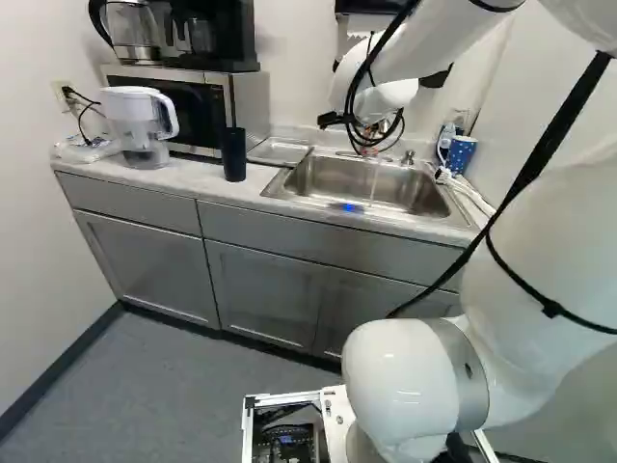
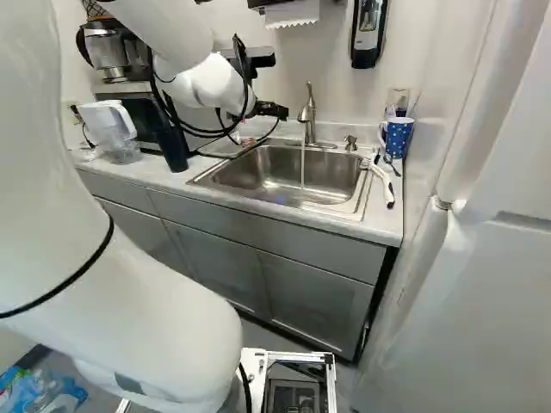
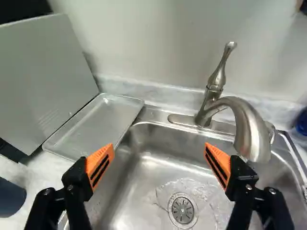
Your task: Rinse the cup and place it in the tray
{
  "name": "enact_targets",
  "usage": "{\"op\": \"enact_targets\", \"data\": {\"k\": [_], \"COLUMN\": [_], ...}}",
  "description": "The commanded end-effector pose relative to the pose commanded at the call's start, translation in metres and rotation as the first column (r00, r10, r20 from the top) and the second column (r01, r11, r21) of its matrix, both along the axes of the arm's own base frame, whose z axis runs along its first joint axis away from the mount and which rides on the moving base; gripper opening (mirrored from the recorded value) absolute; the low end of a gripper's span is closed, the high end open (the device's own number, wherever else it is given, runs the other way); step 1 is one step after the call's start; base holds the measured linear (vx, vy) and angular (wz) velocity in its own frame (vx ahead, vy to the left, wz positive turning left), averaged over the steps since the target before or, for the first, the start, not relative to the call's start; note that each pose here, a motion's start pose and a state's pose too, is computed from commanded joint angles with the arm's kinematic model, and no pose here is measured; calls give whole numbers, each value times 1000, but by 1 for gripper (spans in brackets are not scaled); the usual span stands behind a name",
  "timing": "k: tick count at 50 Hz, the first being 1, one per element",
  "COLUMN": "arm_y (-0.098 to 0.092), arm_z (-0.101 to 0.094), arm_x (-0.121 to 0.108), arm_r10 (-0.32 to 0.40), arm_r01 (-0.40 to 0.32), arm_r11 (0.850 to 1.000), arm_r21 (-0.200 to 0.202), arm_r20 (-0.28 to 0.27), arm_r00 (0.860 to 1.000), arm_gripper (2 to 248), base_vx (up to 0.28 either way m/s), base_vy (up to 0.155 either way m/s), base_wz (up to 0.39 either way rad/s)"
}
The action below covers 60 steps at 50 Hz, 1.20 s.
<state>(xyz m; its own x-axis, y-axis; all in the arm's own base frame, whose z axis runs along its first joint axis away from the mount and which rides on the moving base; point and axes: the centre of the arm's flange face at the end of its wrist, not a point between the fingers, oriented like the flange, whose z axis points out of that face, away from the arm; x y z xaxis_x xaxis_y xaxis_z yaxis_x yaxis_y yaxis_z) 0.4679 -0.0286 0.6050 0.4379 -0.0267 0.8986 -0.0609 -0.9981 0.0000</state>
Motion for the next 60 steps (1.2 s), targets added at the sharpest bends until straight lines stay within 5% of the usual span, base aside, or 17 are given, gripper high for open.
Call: {"op": "enact_targets", "data": {"k": [26, 50, 60], "arm_y": [-2, -14, -25], "arm_z": [-13, -23, -24], "arm_x": [-17, -32, -35], "arm_r10": [-5, -33, -57], "arm_r01": [7, 40, 65], "arm_r11": [1000, 999, 998], "arm_r21": [10, 18, 19], "arm_r20": [-157, -299, -303], "arm_r00": [988, 954, 951], "arm_gripper": [247, 247, 247], "base_vx": [0, 0, 0], "base_vy": [0, 0, 0], "base_wz": [0, 0, 0]}}
